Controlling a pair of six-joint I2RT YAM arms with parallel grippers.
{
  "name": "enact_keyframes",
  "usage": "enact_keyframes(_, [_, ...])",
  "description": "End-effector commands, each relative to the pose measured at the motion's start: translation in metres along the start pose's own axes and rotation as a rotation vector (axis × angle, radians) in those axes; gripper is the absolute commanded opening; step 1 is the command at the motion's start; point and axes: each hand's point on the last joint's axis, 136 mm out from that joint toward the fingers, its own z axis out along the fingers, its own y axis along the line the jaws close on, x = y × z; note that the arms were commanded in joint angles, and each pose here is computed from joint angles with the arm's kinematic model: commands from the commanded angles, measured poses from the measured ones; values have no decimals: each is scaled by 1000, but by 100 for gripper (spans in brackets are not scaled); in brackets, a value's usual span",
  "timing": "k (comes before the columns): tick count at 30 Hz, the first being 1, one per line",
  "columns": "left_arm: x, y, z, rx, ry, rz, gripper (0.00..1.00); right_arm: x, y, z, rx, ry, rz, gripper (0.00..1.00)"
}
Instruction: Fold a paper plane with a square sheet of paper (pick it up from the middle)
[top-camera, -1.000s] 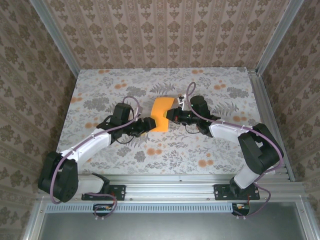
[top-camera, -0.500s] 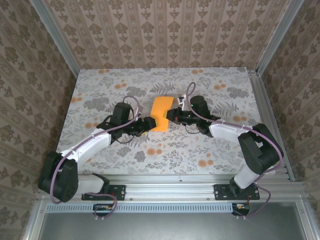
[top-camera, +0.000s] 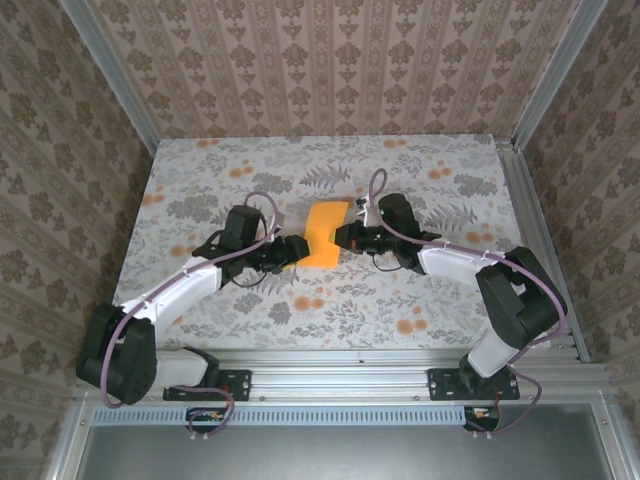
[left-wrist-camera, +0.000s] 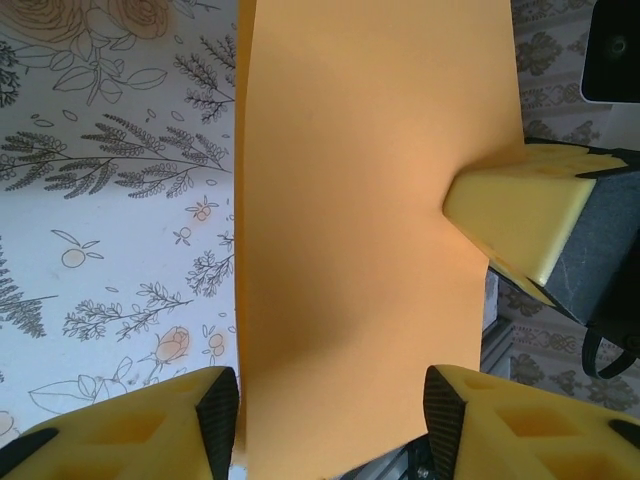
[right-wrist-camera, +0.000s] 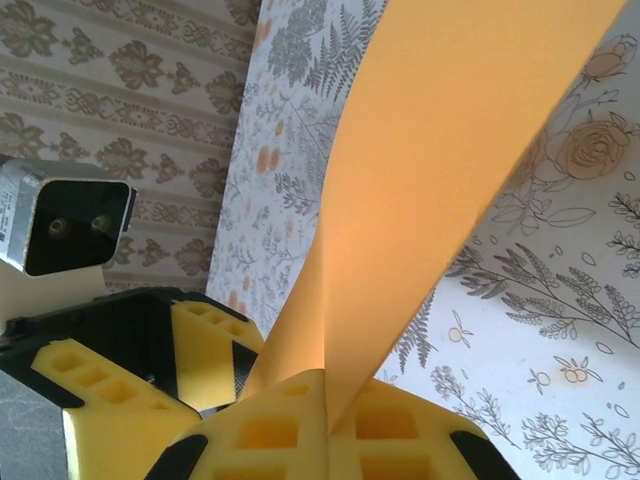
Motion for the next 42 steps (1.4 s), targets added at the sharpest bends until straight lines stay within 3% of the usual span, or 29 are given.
enact_keyframes(1, [-3, -11, -6, 20, 9, 37, 52, -6, 7, -4, 24, -6, -70, 0])
enact_keyframes(30, [-3, -10, 6, 56, 44, 21, 51, -3, 22, 0, -62, -14, -43, 0])
enact_keyframes(42, [-3, -11, 4, 55, 44, 21, 35, -1, 26, 2, -75, -6, -47, 0])
